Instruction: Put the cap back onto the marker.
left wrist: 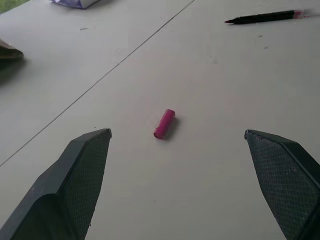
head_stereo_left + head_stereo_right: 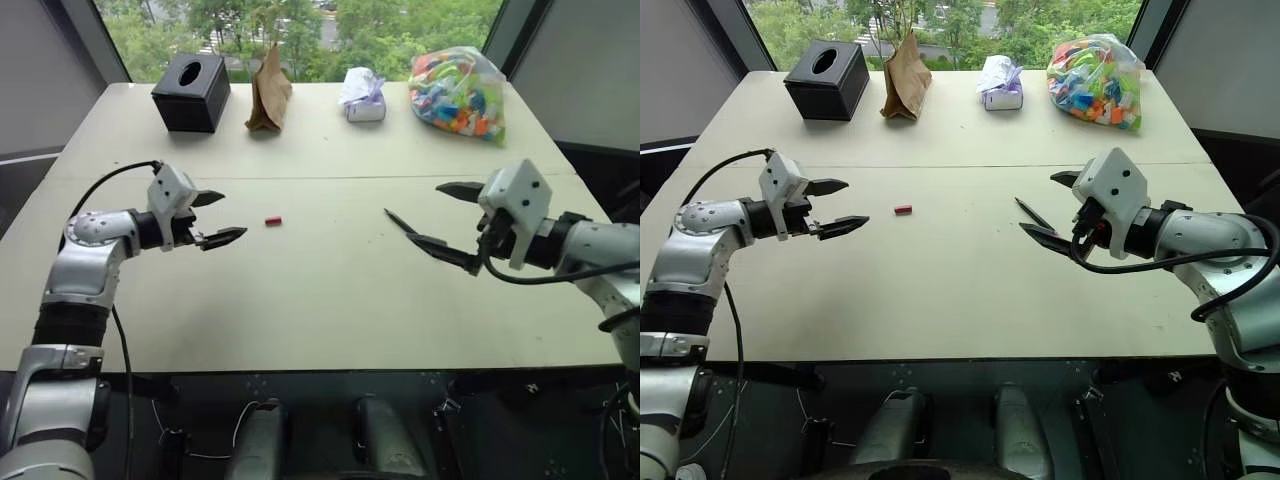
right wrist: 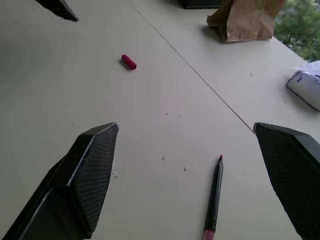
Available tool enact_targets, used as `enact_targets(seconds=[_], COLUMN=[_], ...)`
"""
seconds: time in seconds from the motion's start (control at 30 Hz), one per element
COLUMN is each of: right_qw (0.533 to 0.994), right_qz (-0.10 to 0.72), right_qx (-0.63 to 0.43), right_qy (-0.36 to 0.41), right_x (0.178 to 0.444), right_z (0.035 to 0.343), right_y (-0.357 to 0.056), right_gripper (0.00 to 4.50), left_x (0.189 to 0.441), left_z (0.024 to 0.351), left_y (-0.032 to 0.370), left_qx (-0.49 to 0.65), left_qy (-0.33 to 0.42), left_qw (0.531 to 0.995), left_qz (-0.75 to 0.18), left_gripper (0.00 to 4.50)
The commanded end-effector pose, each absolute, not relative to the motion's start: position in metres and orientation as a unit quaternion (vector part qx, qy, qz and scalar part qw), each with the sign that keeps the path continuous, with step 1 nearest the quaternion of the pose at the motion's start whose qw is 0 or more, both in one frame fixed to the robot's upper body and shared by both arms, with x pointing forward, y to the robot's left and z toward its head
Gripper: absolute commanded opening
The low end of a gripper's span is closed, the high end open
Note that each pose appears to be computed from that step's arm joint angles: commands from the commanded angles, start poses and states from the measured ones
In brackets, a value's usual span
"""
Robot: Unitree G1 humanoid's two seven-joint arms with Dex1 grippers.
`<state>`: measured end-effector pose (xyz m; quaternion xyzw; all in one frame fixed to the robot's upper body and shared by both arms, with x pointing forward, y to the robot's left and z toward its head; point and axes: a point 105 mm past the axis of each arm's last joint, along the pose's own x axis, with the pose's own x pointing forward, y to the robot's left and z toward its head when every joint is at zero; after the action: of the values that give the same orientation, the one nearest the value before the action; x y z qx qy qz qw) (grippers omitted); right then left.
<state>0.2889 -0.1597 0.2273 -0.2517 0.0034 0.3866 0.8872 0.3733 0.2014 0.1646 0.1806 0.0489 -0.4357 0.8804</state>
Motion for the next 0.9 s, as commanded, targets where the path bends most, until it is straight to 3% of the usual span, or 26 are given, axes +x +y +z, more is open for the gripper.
enact_targets(seconds=[0.03, 0.37, 0.9], right_qw=[0.89, 0.906, 0.918], right_qz=[0.375, 0.346, 0.312], right_qx=[-0.259, -0.242, -0.244], right_qy=[-0.027, -0.022, -0.029], right_x=[0.283, 0.269, 0.265], right_z=[0.235, 0.224, 0.224], right_y=[-0.151, -0.15, -0.156], right_gripper=[4.5, 4.5, 4.5], left_x=[0.391, 0.414, 0.43], left_z=[0.162, 0.139, 0.133], left_y=[0.201, 0.185, 0.159], left_qx=[0.201, 0.213, 0.248], left_qy=[0.051, 0.09, 0.11], left_qw=[0.871, 0.866, 0.86], left_qz=[-0.446, -0.444, -0.431], left_gripper=[4.48, 4.48, 4.48])
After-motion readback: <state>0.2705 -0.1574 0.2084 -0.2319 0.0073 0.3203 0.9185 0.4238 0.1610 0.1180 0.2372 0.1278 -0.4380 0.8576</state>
